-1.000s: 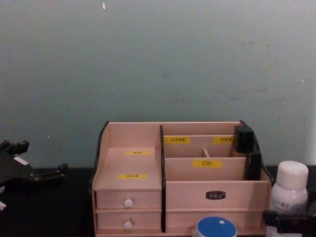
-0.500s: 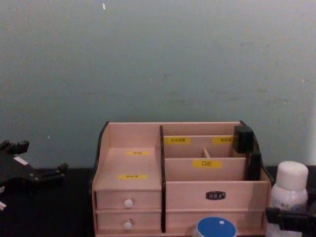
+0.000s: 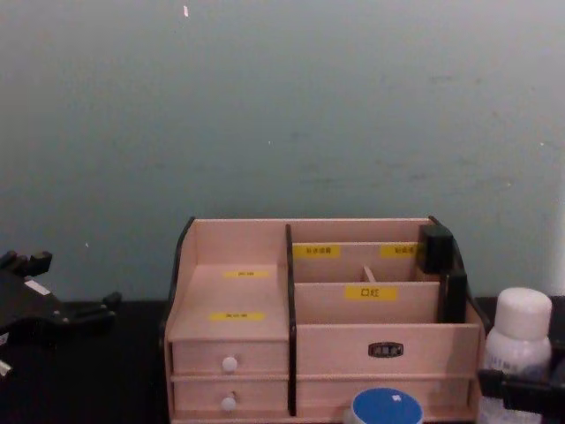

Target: Pick up the facial cleanser and watermelon frost from the table and place them into the tiered storage box.

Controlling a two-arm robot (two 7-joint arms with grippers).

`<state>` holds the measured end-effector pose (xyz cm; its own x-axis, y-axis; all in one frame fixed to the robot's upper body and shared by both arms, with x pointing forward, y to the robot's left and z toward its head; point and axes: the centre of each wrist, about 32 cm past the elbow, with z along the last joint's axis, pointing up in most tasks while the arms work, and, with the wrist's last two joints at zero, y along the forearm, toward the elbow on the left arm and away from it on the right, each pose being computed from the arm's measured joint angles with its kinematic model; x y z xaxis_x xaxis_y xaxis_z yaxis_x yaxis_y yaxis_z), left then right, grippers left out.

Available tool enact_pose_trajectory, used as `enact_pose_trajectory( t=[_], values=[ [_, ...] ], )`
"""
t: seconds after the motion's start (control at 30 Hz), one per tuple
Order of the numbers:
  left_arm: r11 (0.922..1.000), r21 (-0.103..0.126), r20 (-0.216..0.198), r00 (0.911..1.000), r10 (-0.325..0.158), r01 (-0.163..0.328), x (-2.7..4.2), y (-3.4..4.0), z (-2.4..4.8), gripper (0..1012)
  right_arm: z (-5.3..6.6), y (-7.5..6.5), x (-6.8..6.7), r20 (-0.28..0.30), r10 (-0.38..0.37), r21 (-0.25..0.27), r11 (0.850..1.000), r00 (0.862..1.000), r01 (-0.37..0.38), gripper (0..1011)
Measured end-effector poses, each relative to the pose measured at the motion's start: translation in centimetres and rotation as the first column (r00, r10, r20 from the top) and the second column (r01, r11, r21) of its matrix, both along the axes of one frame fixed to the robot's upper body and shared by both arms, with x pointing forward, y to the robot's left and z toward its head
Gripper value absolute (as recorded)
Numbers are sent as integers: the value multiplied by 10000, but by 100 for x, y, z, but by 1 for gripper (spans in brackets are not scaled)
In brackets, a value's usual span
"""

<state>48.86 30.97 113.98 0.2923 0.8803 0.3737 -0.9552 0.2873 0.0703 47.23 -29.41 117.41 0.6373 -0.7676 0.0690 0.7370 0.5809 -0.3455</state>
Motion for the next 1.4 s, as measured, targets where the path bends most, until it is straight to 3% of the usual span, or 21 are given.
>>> enact_pose_trajectory(
  t=[0.23, 0.37, 0.73, 1.0, 1.4],
  values=[
    [10000, 0, 0, 10000, 0, 0, 0, 0, 0, 1001, 53, -40, -40, 26, 13, 150, 9999, 10000, -14, 593],
    [10000, -1, 0, 10000, 0, 0, 0, 0, 0, 1001, 147, -67, -70, 100, 3, 269, 9996, 10000, -6, 593],
    [10000, 0, -1, 10000, 0, 0, 0, 0, 0, 1001, 545, -94, -75, 628, 299, 639, 9974, 9976, -339, 593],
    [10000, 0, 0, 10000, 0, 0, 0, 0, 0, 1001, 734, 53, 154, 1231, 416, 736, 9960, 9915, -509, 593],
    [10000, 0, 0, 10000, 0, 0, 0, 0, 0, 1001, 824, 347, 605, 1462, 461, 974, 9934, 9882, -608, 593]
  ],
)
